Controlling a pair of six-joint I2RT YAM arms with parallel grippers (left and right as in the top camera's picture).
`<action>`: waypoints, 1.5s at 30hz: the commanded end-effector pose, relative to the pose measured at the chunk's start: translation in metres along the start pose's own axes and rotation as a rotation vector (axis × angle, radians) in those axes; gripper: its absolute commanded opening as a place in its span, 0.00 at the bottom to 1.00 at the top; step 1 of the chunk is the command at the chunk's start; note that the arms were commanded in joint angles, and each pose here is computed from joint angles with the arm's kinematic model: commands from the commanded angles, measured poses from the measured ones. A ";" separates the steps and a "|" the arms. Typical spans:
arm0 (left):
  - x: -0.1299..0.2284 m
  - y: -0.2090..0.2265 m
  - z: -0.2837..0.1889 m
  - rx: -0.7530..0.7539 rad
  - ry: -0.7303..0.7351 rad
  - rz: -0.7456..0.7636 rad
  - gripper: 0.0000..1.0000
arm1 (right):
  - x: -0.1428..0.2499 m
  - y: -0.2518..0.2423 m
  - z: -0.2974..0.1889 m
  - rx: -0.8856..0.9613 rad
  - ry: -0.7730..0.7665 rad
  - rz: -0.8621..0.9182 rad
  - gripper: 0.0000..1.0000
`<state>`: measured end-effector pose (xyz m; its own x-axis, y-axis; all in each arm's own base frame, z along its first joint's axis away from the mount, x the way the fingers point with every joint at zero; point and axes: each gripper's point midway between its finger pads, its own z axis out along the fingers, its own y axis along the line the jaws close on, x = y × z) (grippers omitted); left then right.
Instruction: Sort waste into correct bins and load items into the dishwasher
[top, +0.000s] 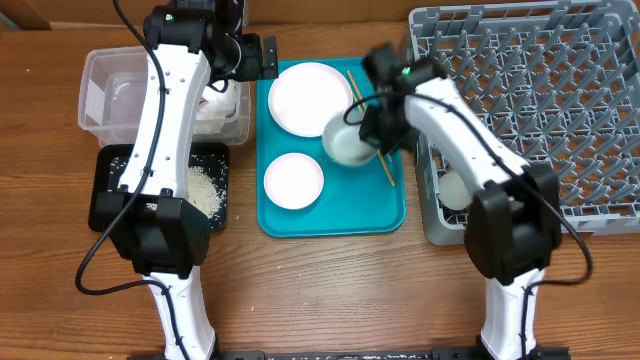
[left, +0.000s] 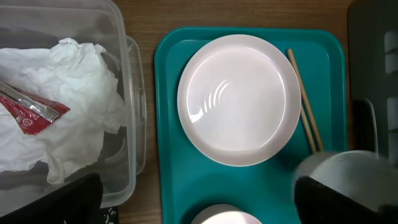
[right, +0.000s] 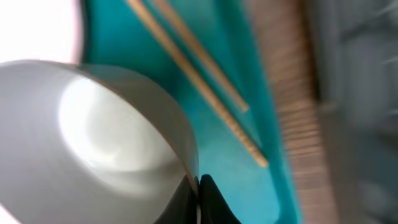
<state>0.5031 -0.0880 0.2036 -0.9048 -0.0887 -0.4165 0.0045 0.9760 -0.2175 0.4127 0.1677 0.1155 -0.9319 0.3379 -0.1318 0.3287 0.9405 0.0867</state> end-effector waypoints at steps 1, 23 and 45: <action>-0.007 -0.005 -0.011 0.010 -0.033 0.002 1.00 | -0.069 -0.043 -0.129 0.074 -0.445 0.087 0.04; -0.007 -0.005 -0.011 0.010 -0.033 0.002 1.00 | -0.235 -0.130 -0.118 0.859 -0.948 -0.013 0.04; -0.007 -0.005 -0.011 0.010 -0.033 0.002 1.00 | -0.216 -0.087 -0.039 0.892 -0.824 -0.214 0.04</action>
<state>0.5031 -0.0880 0.2036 -0.9048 -0.0887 -0.4165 0.0045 0.9760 -0.2175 0.5804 0.0054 0.1782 -0.7050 -0.1967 -0.6814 0.4809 0.5736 -0.6631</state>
